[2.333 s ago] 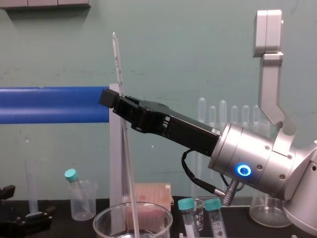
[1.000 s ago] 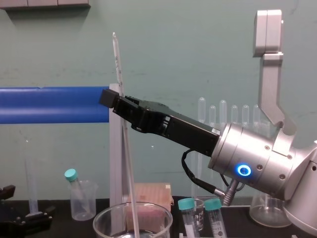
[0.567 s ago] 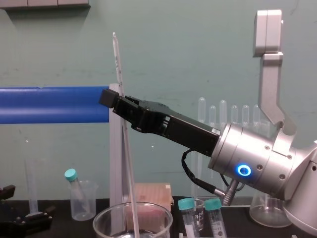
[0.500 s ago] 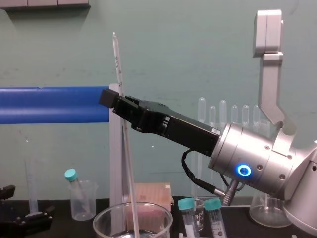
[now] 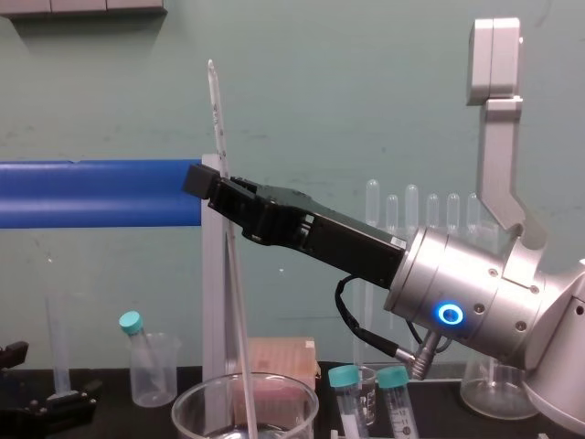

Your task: Hold the thermometer with one hand and immerse one end into the beaker, then reinsert it into the test tube rack.

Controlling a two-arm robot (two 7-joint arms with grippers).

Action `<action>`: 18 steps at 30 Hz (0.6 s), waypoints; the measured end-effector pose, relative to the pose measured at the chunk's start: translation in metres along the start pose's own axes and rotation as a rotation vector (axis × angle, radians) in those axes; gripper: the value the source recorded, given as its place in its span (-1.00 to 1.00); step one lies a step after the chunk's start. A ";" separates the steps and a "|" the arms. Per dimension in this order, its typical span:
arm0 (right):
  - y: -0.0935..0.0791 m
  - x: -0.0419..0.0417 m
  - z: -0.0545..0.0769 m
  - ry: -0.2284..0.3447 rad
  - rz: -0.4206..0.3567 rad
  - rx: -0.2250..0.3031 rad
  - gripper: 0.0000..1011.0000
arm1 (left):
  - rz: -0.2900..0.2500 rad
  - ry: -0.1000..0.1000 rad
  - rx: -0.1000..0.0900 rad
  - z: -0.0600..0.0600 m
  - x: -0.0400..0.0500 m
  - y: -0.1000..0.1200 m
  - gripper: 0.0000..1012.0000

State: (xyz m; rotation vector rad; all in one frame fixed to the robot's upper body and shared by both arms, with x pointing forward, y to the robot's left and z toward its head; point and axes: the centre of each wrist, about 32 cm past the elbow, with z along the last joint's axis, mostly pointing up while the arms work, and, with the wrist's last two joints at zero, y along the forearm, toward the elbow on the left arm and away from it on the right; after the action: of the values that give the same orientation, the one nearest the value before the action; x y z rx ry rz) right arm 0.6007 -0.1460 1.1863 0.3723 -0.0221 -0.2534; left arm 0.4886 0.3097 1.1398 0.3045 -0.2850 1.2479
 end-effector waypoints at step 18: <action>0.000 0.0000 0.000 0.000 0.000 0.000 -0.89 | 0.000 0.000 0.000 0.000 0.0000 0.000 0.99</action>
State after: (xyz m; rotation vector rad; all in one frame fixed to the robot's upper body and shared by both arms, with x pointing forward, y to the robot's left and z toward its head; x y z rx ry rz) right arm 0.6007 -0.1460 1.1863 0.3722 -0.0222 -0.2534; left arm 0.4886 0.3097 1.1398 0.3045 -0.2850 1.2480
